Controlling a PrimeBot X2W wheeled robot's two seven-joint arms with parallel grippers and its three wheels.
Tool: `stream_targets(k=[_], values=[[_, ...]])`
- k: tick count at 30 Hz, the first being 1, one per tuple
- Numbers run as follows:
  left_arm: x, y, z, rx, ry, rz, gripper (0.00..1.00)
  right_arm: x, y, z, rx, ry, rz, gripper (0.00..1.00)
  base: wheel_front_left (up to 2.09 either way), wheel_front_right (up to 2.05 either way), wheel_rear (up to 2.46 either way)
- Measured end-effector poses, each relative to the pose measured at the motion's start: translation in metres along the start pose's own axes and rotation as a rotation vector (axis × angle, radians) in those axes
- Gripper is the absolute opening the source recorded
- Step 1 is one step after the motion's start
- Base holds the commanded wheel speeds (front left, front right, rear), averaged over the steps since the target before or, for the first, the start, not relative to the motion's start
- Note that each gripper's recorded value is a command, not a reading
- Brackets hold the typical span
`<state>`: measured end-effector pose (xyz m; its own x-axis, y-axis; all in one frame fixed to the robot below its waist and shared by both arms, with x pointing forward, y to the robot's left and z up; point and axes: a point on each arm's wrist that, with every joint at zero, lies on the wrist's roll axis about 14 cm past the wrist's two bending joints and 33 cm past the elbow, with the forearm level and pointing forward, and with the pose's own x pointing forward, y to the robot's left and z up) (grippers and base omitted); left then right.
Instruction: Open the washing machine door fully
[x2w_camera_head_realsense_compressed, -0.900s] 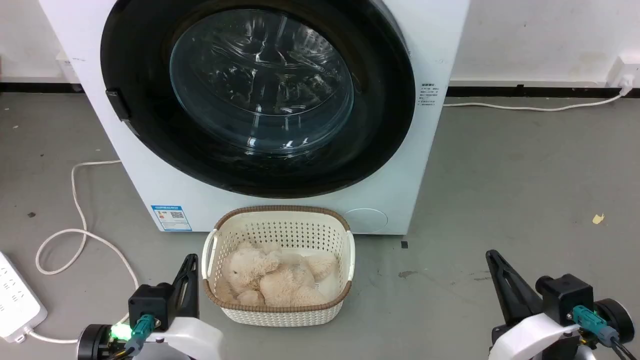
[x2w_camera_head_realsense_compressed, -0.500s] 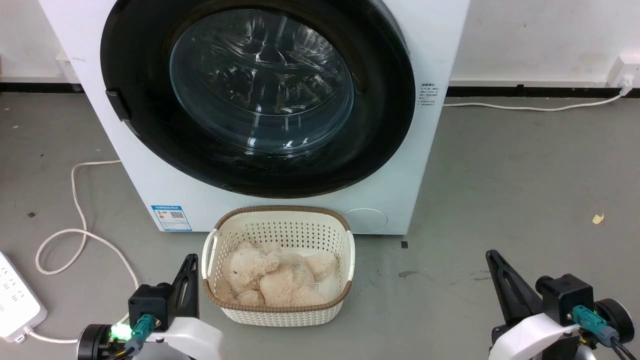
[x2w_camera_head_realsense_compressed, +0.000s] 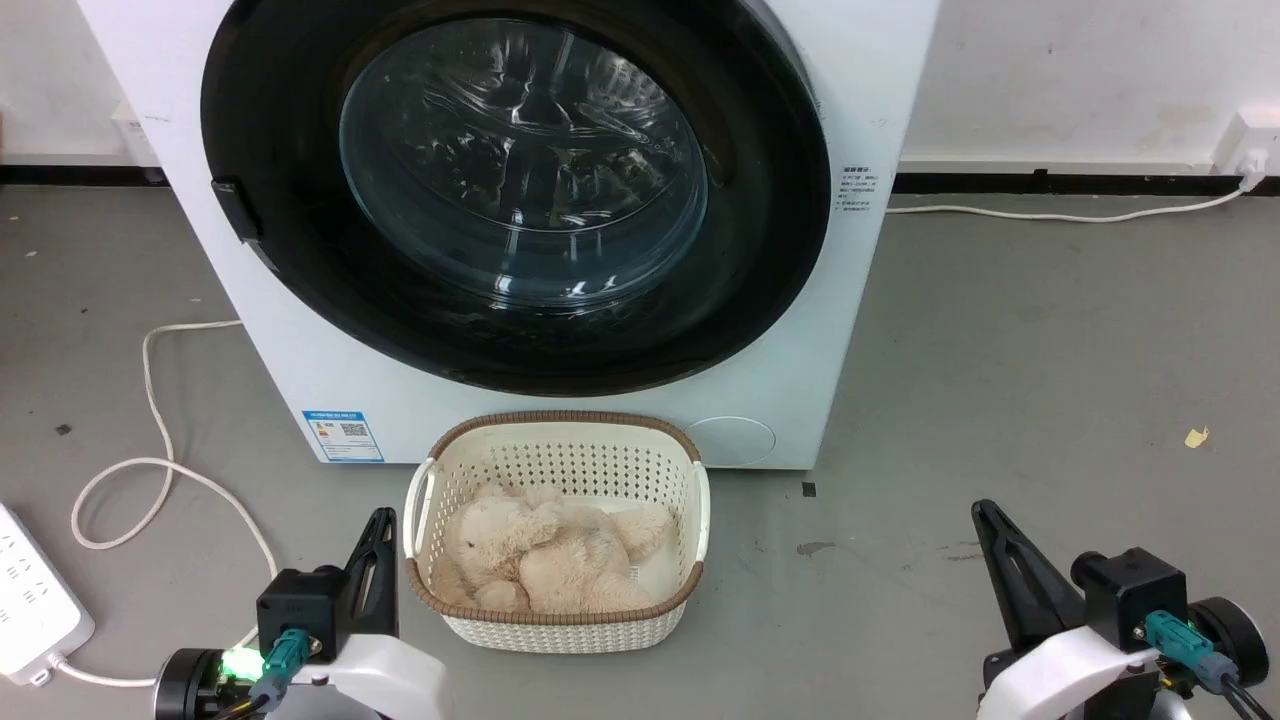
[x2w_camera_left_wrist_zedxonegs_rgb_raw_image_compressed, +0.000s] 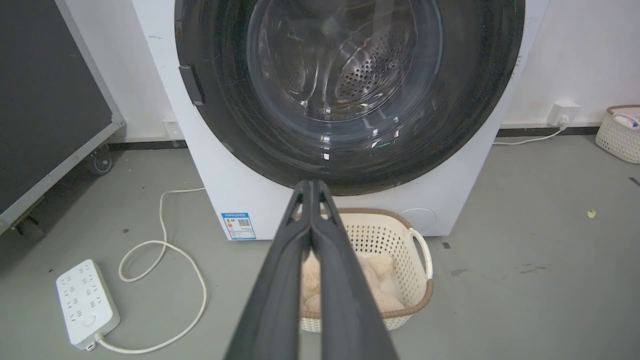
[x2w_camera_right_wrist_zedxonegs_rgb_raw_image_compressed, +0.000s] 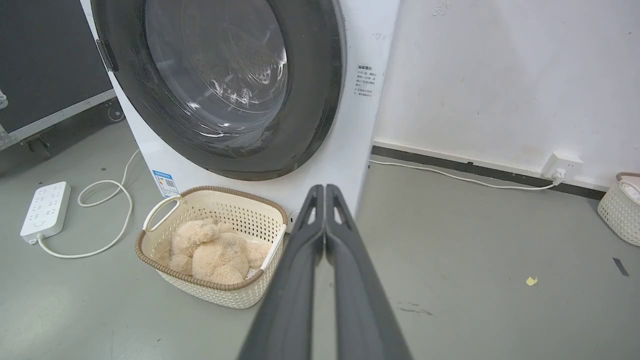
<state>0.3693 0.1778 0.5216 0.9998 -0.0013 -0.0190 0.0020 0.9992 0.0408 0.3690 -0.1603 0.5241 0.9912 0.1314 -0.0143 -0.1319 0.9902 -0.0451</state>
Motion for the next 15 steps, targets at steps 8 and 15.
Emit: stream_targets(k=[8, 15], values=[[-0.0001, 0.0001, -0.0003, -0.002, 0.001, 0.0, 1.0, -0.0001, 0.0003, -0.0001, 0.0, 0.0, 0.001, 1.0, 0.0, 0.0, 0.0], [0.0002, -0.0014, -0.0009, -0.002, 0.002, -0.004, 1.0, 0.0001, 0.0, -0.0001, 0.001, -0.002, 0.0, 1.0, 0.0, 0.0, 0.0]])
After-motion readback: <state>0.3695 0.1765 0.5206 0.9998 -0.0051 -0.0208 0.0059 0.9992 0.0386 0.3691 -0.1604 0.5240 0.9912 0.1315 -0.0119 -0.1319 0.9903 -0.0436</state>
